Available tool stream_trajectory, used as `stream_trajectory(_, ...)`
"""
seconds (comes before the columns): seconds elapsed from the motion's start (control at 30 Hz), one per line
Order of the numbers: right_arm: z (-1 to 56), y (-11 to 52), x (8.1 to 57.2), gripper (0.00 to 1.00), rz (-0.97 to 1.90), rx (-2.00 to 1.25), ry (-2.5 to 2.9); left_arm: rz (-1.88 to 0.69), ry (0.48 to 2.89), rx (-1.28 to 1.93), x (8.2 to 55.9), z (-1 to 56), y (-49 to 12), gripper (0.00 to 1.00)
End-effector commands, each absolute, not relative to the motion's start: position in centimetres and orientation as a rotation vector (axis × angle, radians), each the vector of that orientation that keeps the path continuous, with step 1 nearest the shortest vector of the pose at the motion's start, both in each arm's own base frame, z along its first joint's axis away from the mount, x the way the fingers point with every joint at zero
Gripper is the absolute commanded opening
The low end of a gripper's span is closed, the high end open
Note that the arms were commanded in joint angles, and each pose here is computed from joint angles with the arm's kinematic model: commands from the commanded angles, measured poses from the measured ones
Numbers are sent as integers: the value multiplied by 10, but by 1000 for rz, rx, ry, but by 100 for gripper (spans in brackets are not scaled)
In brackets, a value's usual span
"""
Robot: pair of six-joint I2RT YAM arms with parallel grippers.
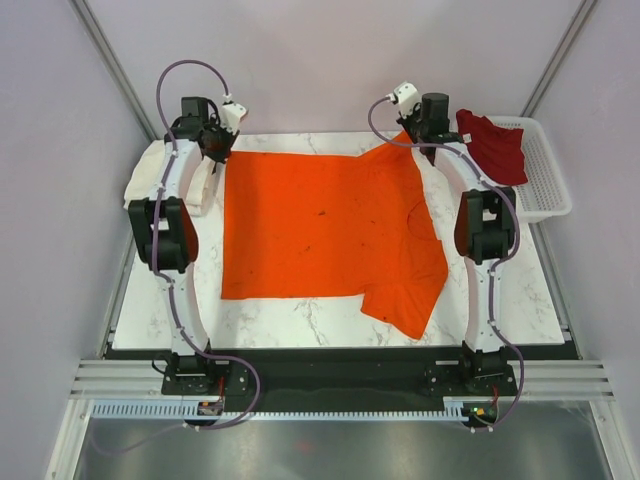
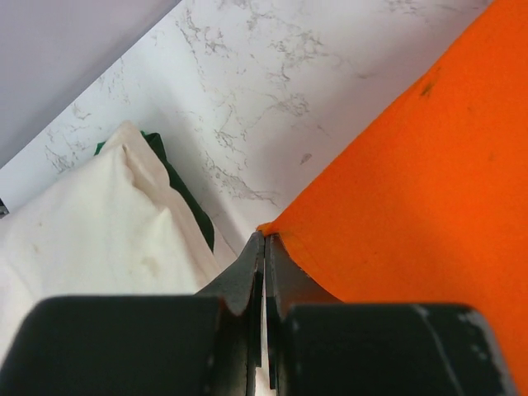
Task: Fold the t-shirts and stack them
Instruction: Fold the T-shirt at the center of the board.
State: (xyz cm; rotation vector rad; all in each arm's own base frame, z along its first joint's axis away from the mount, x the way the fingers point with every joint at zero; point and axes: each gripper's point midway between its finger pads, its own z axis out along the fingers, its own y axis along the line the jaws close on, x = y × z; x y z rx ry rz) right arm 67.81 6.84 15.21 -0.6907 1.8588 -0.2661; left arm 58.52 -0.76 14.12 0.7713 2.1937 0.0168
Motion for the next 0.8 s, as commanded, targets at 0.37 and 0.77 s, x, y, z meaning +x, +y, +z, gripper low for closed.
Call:
stream_trajectory(0.37,240,78,558,0,-215,-759,1803,-49,2101,820,505,204,-22,2)
stream_trajectory(0.77,211,76,461,0,-116,-799,1932,-70,2183,830,444,171,-14,2)
